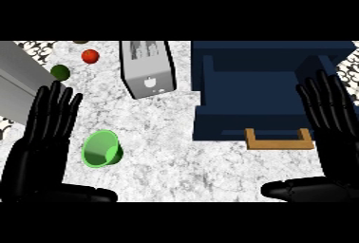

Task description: Pick up the cup, place it into the drawer and close the drawer

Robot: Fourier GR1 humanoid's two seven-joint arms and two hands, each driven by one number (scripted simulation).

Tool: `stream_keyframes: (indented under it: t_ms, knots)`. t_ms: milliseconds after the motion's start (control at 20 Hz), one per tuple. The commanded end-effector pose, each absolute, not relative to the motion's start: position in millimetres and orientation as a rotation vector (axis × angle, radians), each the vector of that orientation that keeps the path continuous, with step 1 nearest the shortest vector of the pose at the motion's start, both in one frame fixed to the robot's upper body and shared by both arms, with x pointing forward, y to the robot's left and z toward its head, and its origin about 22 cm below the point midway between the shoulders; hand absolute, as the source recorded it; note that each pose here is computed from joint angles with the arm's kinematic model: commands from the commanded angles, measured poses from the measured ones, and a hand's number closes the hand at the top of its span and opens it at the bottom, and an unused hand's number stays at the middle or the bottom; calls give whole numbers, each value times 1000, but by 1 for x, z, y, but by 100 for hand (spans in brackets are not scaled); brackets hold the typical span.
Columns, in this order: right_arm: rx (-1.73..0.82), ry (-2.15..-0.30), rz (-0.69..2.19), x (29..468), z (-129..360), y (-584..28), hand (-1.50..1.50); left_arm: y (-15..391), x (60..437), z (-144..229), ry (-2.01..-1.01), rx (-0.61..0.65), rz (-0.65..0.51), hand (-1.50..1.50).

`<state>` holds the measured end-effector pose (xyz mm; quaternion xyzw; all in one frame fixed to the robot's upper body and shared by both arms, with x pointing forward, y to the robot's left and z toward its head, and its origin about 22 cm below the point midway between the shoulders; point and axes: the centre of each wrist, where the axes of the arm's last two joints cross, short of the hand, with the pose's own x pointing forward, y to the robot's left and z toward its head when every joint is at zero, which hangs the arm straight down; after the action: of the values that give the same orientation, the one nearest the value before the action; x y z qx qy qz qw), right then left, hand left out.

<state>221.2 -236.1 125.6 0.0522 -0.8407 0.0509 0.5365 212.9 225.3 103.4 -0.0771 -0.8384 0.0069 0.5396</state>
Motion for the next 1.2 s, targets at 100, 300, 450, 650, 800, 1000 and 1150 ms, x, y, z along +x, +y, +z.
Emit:
stream_keyframes:
  t_ms: [100, 300, 450, 650, 800, 1000, 1150]
  knots:
    - [114, -2010, 95, 237, 128, -232, -150, 226, 211, 98, -1983, -185, 34, -150]
    - [145, -1996, 113, 241, 138, -241, -150, 218, 213, 110, -1982, -181, 37, -150]
    - [157, -2016, 108, 219, 125, -229, -150, 225, 216, 102, -1962, -165, 55, -150]
    - [137, -2000, 129, 232, 117, -242, -150, 219, 204, 85, -1943, -159, 66, -150]
    - [135, -2018, 117, 227, 141, -238, -150, 221, 211, 83, -1921, -137, 62, -150]
    - [133, -2013, 130, 221, 138, -228, -150, 242, 205, 64, -1889, -109, 88, -150]
    - [102, -2014, 126, 233, 130, -228, -150, 235, 205, 72, -1845, -89, 83, -150]
